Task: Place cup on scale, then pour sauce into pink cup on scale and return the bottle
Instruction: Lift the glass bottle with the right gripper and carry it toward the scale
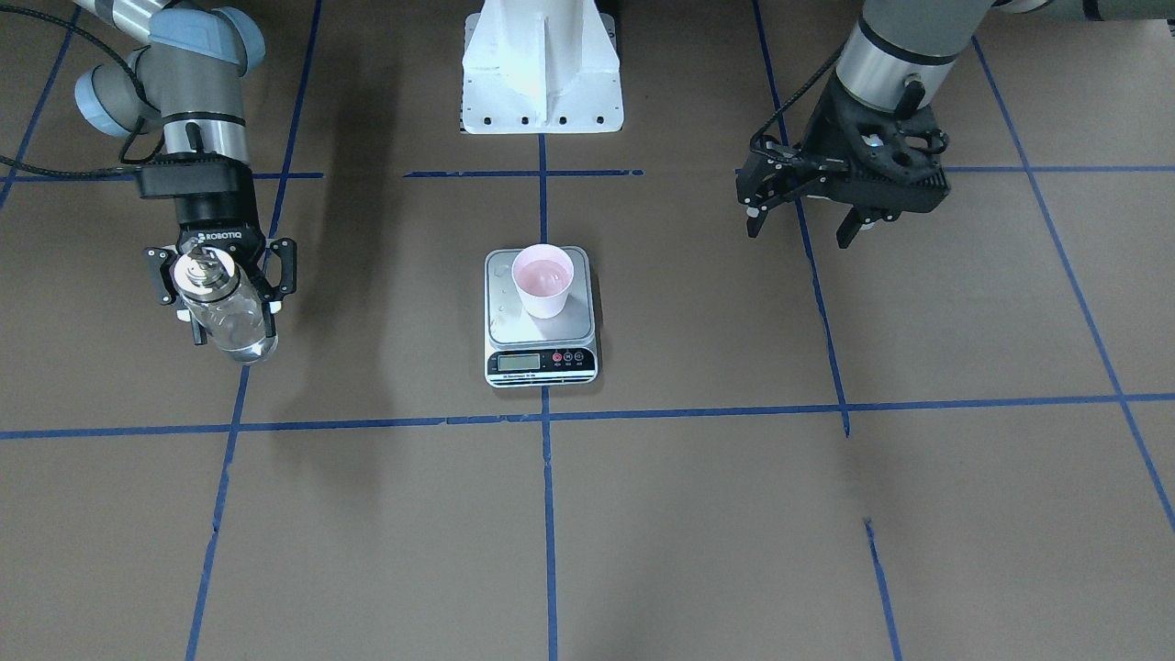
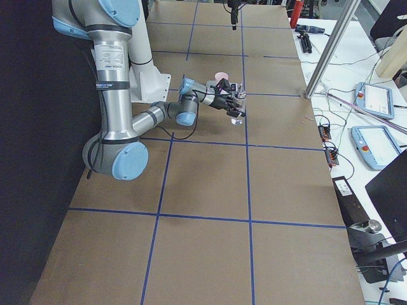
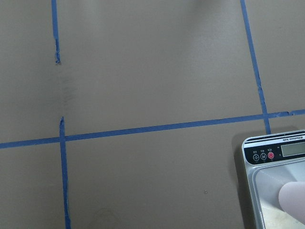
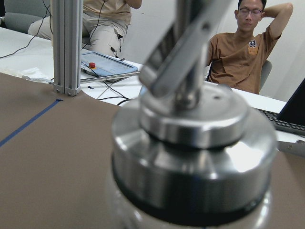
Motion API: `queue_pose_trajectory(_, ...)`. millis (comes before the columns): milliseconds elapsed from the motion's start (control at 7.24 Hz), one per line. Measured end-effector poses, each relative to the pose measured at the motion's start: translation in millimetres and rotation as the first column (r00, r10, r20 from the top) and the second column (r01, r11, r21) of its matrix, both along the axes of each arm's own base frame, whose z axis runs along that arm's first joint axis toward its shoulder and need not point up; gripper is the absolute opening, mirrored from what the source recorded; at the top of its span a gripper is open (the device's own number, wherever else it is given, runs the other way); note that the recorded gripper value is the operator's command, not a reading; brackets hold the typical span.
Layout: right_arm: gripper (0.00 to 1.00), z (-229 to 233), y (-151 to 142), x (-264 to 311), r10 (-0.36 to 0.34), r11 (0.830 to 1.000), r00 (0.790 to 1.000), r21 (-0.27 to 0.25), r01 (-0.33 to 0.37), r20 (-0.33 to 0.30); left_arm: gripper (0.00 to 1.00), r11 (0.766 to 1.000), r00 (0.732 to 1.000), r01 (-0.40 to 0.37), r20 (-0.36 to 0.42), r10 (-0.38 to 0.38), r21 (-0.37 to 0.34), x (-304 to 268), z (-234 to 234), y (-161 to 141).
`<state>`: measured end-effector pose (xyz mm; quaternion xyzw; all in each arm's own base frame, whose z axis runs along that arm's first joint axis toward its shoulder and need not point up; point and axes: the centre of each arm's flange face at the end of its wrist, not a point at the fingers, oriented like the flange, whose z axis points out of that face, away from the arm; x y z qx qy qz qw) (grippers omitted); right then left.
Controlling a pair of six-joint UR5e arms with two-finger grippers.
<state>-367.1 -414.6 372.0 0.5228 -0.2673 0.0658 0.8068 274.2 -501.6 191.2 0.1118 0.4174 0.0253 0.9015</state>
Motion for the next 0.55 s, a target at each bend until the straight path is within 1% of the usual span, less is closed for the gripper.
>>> queue_pose_trajectory(138,0.00,-20,-7,-9,-0.009,1.000,0.996,0.028,0.011,-0.083,1.00,0.999,1.000,-0.012,0.022,0.011,0.032,-16,11,-8)
queue_pose_trajectory(276,0.00,-44,-12,-15,-0.017,0.998,0.985,0.050,0.026,-0.172,1.00,0.997,0.998,-0.030,0.053,0.026,0.070,-38,26,-16)
queue_pose_trajectory(414,0.00,-63,-15,-18,-0.027,0.997,0.970,0.061,0.043,-0.240,1.00,0.991,0.994,-0.059,0.099,0.047,0.118,-68,48,-26)
queue_pose_trajectory(552,0.00,-75,-17,-20,-0.039,0.995,0.955,0.074,0.063,-0.294,1.00,0.980,0.985,-0.101,0.154,0.074,0.170,-103,74,-35)
